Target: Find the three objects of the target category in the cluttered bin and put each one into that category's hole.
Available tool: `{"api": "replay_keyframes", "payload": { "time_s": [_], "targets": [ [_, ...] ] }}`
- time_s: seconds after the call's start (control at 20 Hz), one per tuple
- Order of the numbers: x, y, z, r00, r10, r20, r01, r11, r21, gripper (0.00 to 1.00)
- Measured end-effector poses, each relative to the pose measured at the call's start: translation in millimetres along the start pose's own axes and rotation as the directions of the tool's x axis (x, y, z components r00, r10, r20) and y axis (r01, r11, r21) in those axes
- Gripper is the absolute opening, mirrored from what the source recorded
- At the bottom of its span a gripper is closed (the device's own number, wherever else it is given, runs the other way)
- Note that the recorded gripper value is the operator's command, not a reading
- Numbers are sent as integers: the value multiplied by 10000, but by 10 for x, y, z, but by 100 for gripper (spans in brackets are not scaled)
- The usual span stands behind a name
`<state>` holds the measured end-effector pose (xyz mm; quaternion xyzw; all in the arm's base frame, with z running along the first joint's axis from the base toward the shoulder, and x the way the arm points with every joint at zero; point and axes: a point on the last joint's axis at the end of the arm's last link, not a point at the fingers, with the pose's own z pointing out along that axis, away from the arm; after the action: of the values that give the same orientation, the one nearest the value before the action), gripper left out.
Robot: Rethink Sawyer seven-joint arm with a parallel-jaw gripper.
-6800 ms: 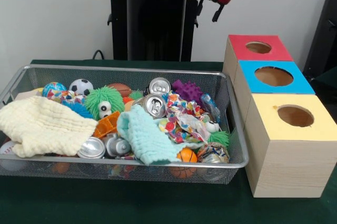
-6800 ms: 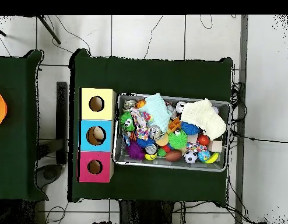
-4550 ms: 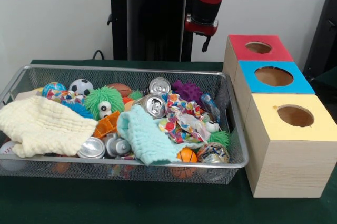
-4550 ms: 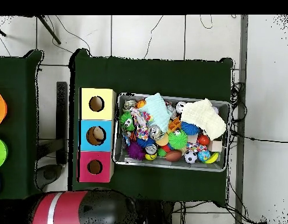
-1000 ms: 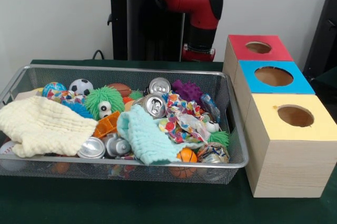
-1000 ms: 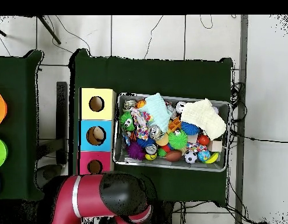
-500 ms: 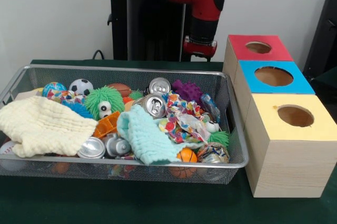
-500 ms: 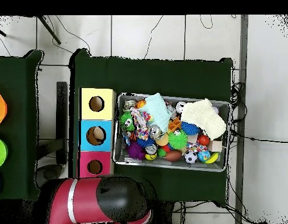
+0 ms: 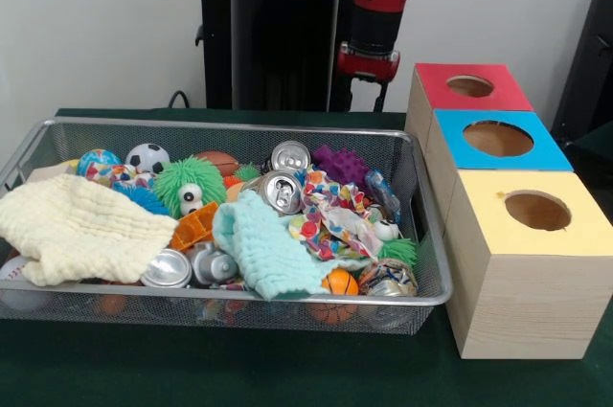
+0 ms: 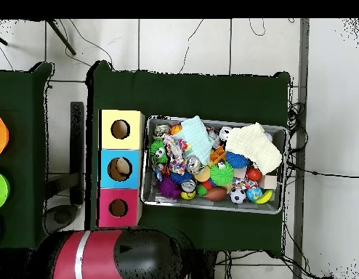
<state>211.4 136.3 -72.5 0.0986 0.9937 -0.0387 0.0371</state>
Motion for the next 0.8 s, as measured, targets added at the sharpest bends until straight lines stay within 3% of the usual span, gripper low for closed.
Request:
{"api": "replay_keyframes", "payload": {
  "time_s": [0.5, 0.8],
  "targets": [
    [89, -13, -370, 9999, -19, -143, 18, 10000, -95, 100],
    [242, -40, -682, 9991, -50, -431, 45, 9999, -126, 100]
  ]
}}
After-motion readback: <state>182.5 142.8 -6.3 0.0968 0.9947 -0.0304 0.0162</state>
